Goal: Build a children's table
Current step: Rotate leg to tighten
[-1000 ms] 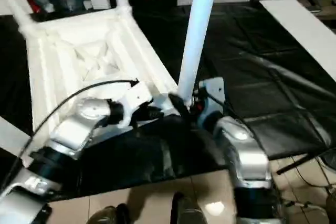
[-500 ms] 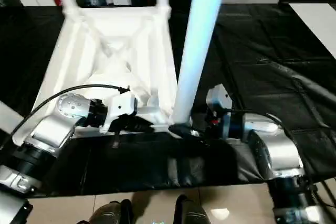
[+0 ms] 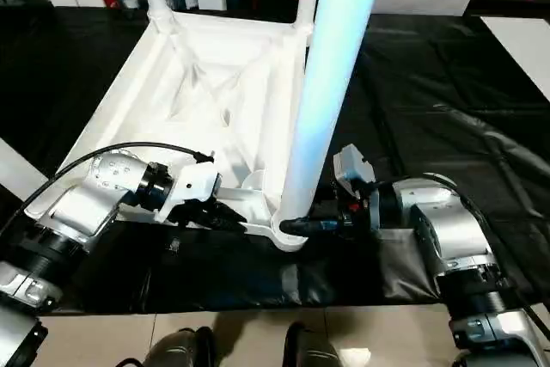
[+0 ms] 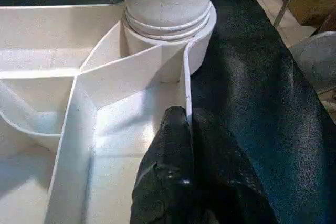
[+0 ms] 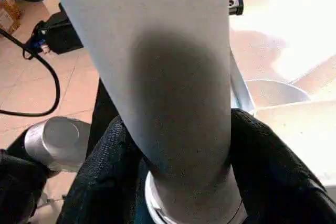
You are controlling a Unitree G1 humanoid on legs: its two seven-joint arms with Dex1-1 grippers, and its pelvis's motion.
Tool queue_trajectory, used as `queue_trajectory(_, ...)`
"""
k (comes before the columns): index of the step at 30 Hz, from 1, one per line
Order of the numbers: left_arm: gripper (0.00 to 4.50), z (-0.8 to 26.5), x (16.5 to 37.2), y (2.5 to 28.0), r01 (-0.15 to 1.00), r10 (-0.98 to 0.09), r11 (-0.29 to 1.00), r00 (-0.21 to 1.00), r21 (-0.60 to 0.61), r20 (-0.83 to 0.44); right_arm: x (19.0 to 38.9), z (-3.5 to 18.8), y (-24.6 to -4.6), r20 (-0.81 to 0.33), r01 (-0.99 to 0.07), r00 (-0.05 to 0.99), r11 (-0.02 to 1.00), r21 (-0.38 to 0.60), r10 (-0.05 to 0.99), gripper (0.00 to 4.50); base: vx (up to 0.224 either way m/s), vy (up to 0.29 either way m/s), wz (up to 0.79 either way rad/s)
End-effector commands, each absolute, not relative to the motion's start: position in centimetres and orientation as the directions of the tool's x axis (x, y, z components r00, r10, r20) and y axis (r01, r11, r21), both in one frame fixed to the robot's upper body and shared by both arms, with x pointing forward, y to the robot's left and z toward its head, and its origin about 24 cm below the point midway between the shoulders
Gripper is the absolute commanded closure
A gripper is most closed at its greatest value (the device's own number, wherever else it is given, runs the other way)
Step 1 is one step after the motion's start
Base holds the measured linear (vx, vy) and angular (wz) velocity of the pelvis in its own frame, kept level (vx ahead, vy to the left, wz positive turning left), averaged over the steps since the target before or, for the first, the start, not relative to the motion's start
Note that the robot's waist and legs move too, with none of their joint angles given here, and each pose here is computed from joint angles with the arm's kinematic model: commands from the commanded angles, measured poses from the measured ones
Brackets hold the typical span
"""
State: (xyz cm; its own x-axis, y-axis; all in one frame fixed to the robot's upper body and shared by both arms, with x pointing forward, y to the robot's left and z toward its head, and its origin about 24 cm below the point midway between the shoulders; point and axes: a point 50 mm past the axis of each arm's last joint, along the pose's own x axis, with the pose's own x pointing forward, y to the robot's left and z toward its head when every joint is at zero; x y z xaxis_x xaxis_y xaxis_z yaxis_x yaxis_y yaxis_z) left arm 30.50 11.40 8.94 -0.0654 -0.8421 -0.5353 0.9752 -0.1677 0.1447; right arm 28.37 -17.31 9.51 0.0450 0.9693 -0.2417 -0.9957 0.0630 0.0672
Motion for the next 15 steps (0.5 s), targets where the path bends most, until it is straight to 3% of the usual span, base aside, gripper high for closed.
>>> queue_trajectory(1,4.50,8.7,30.2,11.0,0.964,-0.817,-0.230,-0.115,0.135,-0.564,28.2,9.5,-17.3,-0.242,-0.997,-0.002,0.018,0.081,0.970,2.41,0.000,0.000,0.00)
queue_trajectory(6,4.50,8.7,30.5,11.1,0.973,-0.829,-0.190,-0.088,0.130,-0.553,27.6,9.3,-16.9,-0.211,-0.992,-0.028,-0.001,0.127,0.977,2.45,0.000,0.000,0.00)
queue_trajectory(9,4.50,8.9,30.9,10.5,0.989,-0.857,-0.083,-0.008,0.123,-0.516,26.9,8.9,-15.9,-0.186,-0.986,0.016,0.046,0.163,0.982,2.45,0.000,0.000,0.00)
queue_trajectory(10,4.50,9.0,30.9,10.3,0.991,-0.864,-0.059,0.010,0.120,-0.503,26.8,8.7,-15.5,-0.189,-0.984,0.051,0.082,0.161,0.981,2.45,0.000,0.000,0.00)
queue_trajectory(11,4.50,9.2,30.8,9.6,0.993,-0.875,-0.020,0.039,0.117,-0.482,27.1,8.1,-14.6,-0.195,-0.969,0.158,0.190,0.155,0.968,2.45,0.000,0.000,0.00)
queue_trajectory(12,4.50,9.2,30.8,9.6,0.993,-0.875,-0.020,0.039,0.117,-0.482,27.1,8.1,-14.6,-0.195,-0.969,0.158,0.190,0.155,0.968,2.45,0.000,0.000,0.00)
queue_trajectory(15,4.50,9.3,30.6,8.3,0.993,-0.888,0.035,0.084,0.117,-0.452,27.5,7.5,-13.0,-0.194,-0.923,0.317,0.349,0.162,0.928,2.45,0.000,0.000,0.00)
